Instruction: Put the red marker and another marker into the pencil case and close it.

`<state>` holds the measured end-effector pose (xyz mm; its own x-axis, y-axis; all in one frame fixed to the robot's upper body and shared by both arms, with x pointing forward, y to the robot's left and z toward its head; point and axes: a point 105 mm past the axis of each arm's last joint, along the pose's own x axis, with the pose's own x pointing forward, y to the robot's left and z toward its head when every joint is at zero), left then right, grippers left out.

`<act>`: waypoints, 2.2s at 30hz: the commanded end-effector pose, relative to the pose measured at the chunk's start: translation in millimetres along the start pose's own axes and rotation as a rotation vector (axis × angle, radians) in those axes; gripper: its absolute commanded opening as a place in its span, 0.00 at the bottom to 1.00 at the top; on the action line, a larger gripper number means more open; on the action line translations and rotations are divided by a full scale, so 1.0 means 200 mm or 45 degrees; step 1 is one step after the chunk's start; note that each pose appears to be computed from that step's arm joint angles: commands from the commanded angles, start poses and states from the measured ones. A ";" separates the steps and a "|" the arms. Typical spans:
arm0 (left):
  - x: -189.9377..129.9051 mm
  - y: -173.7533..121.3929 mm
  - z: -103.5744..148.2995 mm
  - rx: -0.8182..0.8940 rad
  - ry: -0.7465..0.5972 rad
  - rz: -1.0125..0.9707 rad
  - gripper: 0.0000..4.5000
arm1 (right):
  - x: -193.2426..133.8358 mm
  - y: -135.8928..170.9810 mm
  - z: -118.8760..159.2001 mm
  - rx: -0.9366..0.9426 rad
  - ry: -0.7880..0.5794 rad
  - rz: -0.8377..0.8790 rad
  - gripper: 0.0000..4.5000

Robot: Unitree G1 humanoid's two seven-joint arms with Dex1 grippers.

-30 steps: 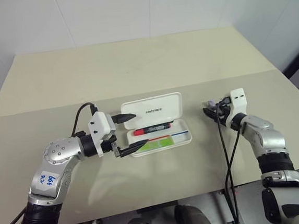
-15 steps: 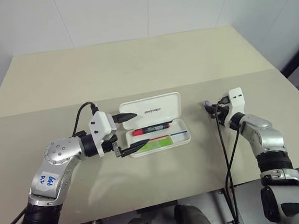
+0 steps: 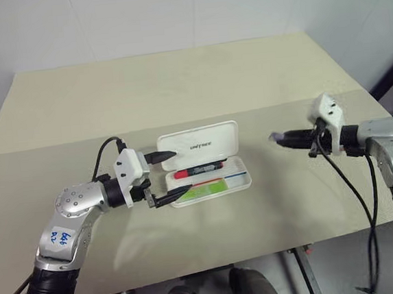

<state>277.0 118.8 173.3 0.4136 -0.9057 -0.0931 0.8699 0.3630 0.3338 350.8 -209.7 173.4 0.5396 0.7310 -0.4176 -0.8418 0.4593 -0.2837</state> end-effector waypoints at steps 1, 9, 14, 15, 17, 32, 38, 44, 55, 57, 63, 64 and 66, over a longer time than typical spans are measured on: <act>-0.03 0.01 0.03 0.066 -0.006 0.001 1.00 | 0.04 0.06 0.10 -0.214 -0.025 0.114 0.08; -0.05 0.04 0.03 0.098 0.018 -0.011 1.00 | 0.22 0.18 0.09 -0.390 -0.046 0.322 0.08; -0.06 0.06 0.03 0.116 0.023 0.003 1.00 | 0.27 0.23 0.10 -0.428 -0.062 0.434 0.08; -0.07 0.05 0.03 0.117 0.024 0.004 1.00 | 0.27 0.23 0.09 -0.416 -0.058 0.451 0.08; -0.07 0.05 0.03 0.116 0.027 0.011 1.00 | 0.27 0.25 0.08 -0.410 -0.055 0.477 0.08; -0.08 0.02 0.03 0.108 0.027 0.022 1.00 | 0.31 0.30 -0.01 -0.357 -0.028 0.541 0.08; -0.08 0.00 0.03 0.106 0.029 0.018 1.00 | 0.34 0.31 -0.04 -0.359 -0.038 0.546 0.08; -0.08 0.01 0.03 0.111 0.031 0.026 1.00 | 0.37 0.30 -0.02 -0.364 -0.065 0.536 0.24; -0.08 0.00 0.02 0.099 0.029 0.019 1.00 | 0.35 0.27 0.06 -0.414 -0.120 0.498 0.99; -0.07 0.00 0.02 0.096 0.029 0.019 1.00 | 0.34 0.27 0.09 -0.410 -0.156 0.486 0.99; -0.06 0.01 0.02 0.095 0.025 0.002 1.00 | 0.33 0.27 0.12 -0.412 -0.184 0.448 0.99; -0.06 0.01 0.02 0.095 0.024 -0.002 1.00 | 0.32 0.26 0.12 -0.407 -0.191 0.432 0.99; -0.05 0.01 0.02 0.092 0.021 -0.004 1.00 | 0.30 0.25 0.14 -0.381 -0.216 0.390 0.99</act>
<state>274.1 130.1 171.6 0.4250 -0.8958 -0.1297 0.8566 0.3517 0.3776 338.1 -122.3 138.8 0.1822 0.8818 -0.4350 -0.9296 0.0103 -0.3683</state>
